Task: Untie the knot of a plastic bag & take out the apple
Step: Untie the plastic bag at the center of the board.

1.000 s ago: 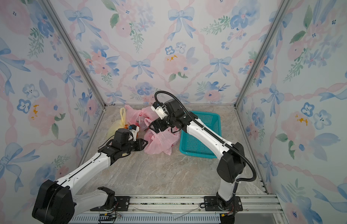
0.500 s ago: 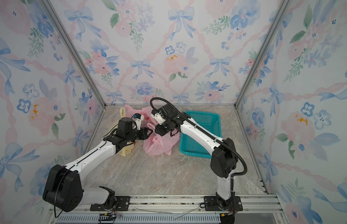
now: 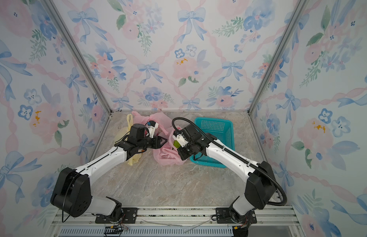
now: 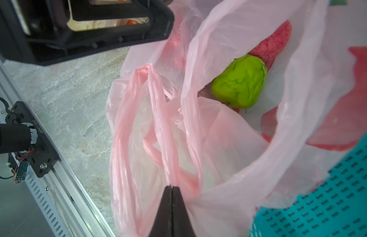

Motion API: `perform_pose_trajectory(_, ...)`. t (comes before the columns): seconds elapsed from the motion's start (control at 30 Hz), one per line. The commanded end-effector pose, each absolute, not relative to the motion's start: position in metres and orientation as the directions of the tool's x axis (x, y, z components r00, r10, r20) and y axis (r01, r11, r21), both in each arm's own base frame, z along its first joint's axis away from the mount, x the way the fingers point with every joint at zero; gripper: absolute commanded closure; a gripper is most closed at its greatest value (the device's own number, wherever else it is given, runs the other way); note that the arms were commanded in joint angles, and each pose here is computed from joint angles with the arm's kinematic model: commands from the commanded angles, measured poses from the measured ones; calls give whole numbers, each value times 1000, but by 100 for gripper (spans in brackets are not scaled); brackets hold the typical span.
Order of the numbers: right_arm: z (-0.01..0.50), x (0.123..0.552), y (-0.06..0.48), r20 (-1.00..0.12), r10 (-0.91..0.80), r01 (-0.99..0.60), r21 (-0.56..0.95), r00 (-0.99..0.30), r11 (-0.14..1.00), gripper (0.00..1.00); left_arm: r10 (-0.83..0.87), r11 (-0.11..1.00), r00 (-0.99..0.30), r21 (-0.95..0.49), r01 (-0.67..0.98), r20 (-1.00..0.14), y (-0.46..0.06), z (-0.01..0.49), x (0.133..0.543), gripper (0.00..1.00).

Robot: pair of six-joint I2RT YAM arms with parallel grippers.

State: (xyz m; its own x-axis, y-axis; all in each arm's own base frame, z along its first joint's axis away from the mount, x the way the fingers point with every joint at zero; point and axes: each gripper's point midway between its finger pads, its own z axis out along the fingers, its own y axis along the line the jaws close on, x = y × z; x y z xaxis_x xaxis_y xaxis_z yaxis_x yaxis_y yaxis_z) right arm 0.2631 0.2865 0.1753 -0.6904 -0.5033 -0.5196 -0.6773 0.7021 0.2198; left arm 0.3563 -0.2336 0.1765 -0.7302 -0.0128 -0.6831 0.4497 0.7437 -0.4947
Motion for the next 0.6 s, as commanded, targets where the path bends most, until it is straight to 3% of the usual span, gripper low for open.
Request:
perform_pose_trajectory(0.0,171,260,281,-528,-461,-638,218,-713,738,98,29,704,-700,-482,521,-714,-253,189,361,52)
perform_pose_trajectory(0.23,143,252,280,-475,-472,-623,233,-743,747,99,103,718,-729,-456,526,-677,-275,166,374,46)
perform_pose_trajectory(0.37,140,248,280,-470,-487,-632,220,-736,743,99,153,764,-768,-419,491,-622,-270,134,379,50)
perform_pose_trajectory(0.43,137,249,278,-463,-495,-632,204,-735,747,99,177,788,-791,-398,470,-585,-266,117,380,64)
perform_pose_trajectory(0.53,127,249,271,-434,-517,-630,166,-738,759,99,211,818,-806,-352,455,-552,-257,103,381,100)
perform_pose_trajectory(0.57,123,249,267,-421,-525,-628,150,-740,764,99,216,829,-803,-331,452,-555,-253,105,383,100)
